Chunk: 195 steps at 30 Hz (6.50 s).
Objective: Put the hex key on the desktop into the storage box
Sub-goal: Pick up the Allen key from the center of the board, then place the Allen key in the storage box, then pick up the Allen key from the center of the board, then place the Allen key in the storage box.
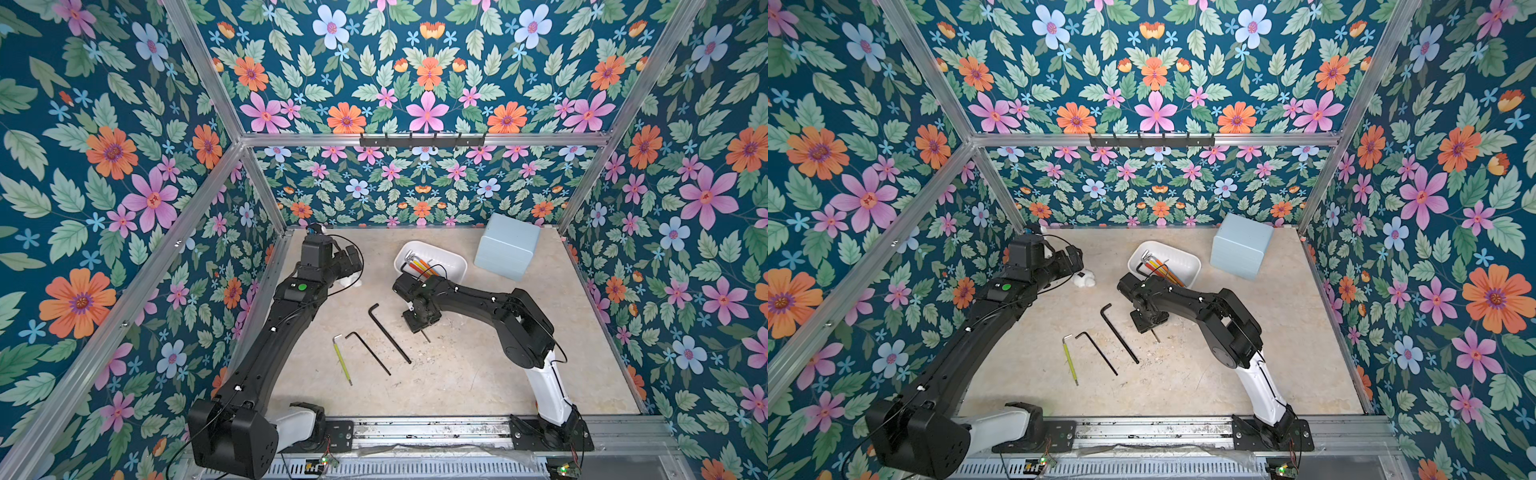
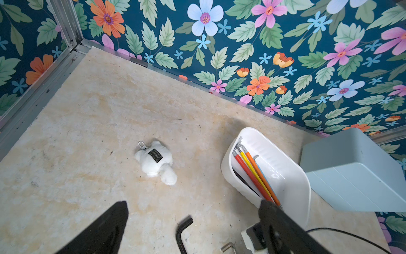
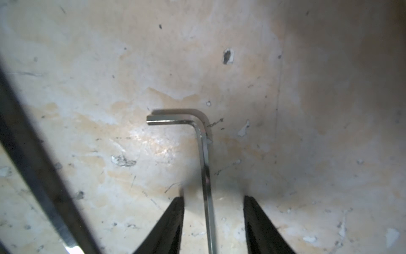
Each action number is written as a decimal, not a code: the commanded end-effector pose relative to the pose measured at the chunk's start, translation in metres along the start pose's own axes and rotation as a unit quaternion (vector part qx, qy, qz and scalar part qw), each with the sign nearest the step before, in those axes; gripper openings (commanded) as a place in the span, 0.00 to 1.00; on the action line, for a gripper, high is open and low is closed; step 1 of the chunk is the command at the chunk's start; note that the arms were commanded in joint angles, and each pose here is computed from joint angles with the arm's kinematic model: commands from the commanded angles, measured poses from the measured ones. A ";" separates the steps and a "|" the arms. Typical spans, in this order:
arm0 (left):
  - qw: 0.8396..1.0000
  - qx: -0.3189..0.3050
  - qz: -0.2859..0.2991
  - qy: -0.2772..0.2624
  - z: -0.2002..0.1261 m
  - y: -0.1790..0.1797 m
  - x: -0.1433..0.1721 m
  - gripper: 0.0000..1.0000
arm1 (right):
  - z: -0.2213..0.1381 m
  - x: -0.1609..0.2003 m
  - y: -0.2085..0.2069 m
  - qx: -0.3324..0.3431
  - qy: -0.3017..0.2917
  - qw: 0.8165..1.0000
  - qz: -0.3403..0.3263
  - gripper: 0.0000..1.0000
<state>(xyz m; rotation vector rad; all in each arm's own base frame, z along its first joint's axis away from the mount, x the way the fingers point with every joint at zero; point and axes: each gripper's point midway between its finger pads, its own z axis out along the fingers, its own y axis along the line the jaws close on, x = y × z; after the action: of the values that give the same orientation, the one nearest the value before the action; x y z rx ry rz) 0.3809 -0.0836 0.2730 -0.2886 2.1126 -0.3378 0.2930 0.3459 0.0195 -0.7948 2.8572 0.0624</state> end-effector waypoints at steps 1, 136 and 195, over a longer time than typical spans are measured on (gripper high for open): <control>1.000 0.005 0.002 -0.008 -0.001 -0.003 -0.006 1.00 | 0.003 0.004 0.001 0.005 0.008 1.000 0.007 0.40; 0.999 -0.042 -0.014 -0.013 -0.039 0.029 -0.001 0.99 | 0.002 0.014 0.089 0.008 -0.014 0.998 -0.065 0.00; 0.998 -0.051 0.022 0.012 -0.010 0.033 -0.024 0.99 | -0.030 -0.141 -0.129 0.010 -0.188 0.972 -0.143 0.00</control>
<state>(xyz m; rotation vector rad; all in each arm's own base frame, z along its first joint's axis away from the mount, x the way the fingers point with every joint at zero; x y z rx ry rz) 0.3786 -0.0428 0.2837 -0.2864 2.1757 -0.1922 0.4725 0.2959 0.0606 -1.0516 2.4277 0.0777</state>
